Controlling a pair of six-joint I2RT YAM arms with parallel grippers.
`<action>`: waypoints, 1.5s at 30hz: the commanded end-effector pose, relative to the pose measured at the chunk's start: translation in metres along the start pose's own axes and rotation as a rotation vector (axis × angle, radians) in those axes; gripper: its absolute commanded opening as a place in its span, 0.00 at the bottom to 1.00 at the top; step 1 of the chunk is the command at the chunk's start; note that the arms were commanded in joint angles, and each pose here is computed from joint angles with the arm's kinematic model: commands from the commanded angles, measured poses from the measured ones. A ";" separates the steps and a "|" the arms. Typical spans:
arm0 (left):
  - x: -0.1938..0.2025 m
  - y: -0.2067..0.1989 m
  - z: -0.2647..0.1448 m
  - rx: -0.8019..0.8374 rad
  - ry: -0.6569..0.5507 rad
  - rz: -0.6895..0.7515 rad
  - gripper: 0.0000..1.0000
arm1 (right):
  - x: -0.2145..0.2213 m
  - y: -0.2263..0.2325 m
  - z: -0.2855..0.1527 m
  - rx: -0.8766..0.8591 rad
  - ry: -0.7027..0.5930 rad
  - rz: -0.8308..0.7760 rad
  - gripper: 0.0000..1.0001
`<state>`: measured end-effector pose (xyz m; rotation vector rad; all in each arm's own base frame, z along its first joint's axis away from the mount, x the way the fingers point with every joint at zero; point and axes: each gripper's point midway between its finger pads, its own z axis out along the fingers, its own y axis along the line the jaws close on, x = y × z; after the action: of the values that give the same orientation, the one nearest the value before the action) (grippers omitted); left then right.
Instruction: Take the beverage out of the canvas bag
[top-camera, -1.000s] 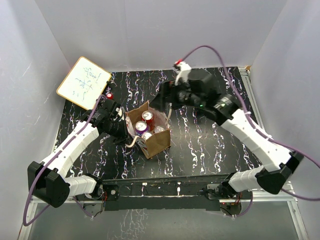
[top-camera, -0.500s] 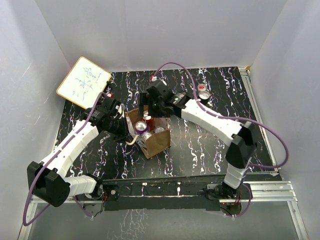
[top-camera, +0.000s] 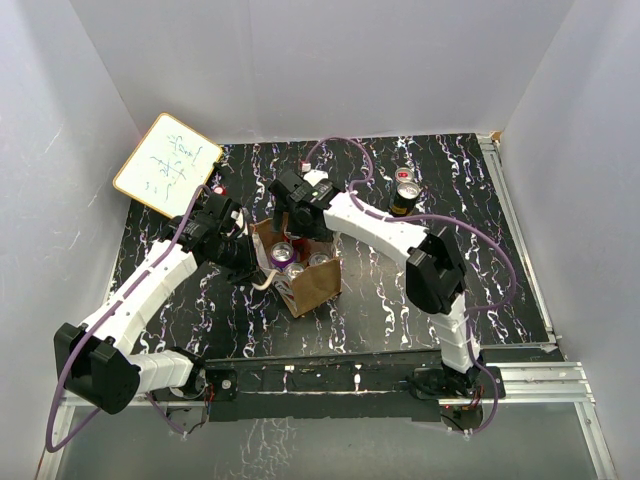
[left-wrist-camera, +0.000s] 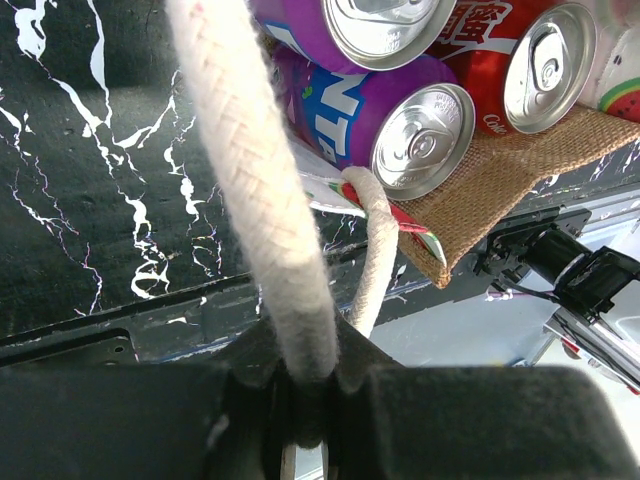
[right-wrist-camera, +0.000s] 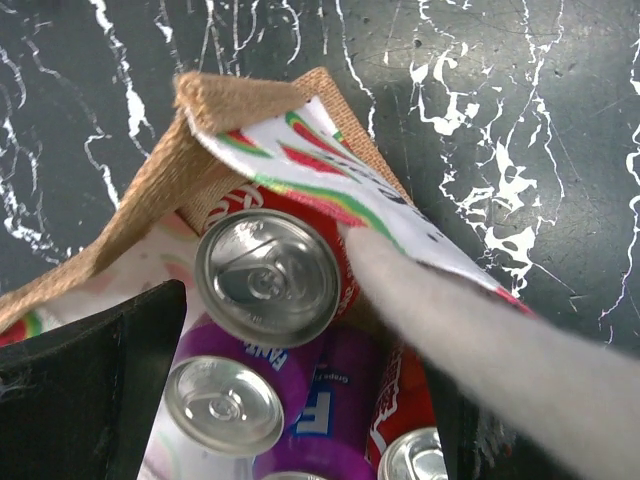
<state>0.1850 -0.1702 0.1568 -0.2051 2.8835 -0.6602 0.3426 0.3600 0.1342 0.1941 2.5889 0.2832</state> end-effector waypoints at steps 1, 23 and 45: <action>0.003 -0.002 -0.005 0.018 0.002 0.001 0.00 | -0.017 0.006 0.004 0.034 -0.076 0.077 0.99; 0.013 0.000 0.001 0.045 0.041 0.025 0.00 | 0.003 0.003 0.053 0.102 -0.031 0.031 0.91; 0.009 0.003 0.004 0.026 0.020 -0.003 0.00 | -0.044 0.029 -0.032 -0.077 -0.149 0.045 0.22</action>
<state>0.1768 -0.1715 0.1461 -0.1815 2.9073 -0.6919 0.3537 0.3684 0.0970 0.2087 2.6107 0.1657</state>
